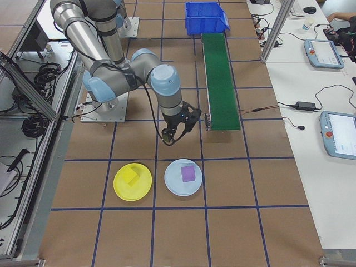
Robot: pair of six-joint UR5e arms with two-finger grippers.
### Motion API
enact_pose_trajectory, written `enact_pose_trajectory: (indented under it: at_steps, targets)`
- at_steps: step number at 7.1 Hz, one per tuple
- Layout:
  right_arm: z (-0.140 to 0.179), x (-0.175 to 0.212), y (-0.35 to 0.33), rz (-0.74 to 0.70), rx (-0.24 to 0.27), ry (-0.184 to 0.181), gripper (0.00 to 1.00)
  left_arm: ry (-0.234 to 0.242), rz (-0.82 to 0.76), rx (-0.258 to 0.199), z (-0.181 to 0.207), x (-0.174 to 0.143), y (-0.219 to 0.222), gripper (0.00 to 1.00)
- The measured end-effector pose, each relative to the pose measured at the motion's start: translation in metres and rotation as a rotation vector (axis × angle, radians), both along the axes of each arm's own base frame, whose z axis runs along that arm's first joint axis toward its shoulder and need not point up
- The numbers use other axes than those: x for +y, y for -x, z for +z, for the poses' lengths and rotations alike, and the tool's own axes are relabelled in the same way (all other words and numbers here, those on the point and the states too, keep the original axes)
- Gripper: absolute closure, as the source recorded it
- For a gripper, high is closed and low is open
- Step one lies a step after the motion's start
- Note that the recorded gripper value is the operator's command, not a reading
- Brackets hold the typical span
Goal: Move block left to right into plate
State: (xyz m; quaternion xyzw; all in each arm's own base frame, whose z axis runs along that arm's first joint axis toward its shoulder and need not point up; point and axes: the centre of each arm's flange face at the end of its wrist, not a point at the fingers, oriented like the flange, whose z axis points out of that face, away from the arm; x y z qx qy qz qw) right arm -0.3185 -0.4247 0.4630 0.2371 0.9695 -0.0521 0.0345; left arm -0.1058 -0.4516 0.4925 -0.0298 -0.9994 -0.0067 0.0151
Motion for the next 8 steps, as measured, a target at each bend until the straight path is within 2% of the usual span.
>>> enact_pose_trajectory:
  at_steps: [1,2,3,4,6,8]
  targets:
    - [0.022,-0.025,-0.05,0.096,0.004,0.009,0.0,0.0,0.0,0.0,0.0,0.0,0.0,0.0]
    - [0.045,-0.048,-0.117,0.222,0.027,0.036,0.0,0.0,0.0,0.0,0.0,0.0,0.0,0.0]
    - [0.06,-0.066,-0.192,0.341,0.038,0.058,0.0,0.0,-0.001,0.0,0.0,0.0,0.0,0.0]
    - [0.064,-0.077,-0.264,0.403,0.026,0.063,0.0,0.001,-0.001,0.0,0.0,0.0,0.0,0.0]
    - [0.057,-0.078,-0.395,0.425,-0.016,0.043,0.0,-0.001,-0.001,0.0,0.0,0.0,0.0,0.0]
    - [0.035,-0.065,-0.48,0.325,-0.055,-0.024,0.0,-0.001,-0.001,0.0,-0.001,0.0,0.0,0.0]
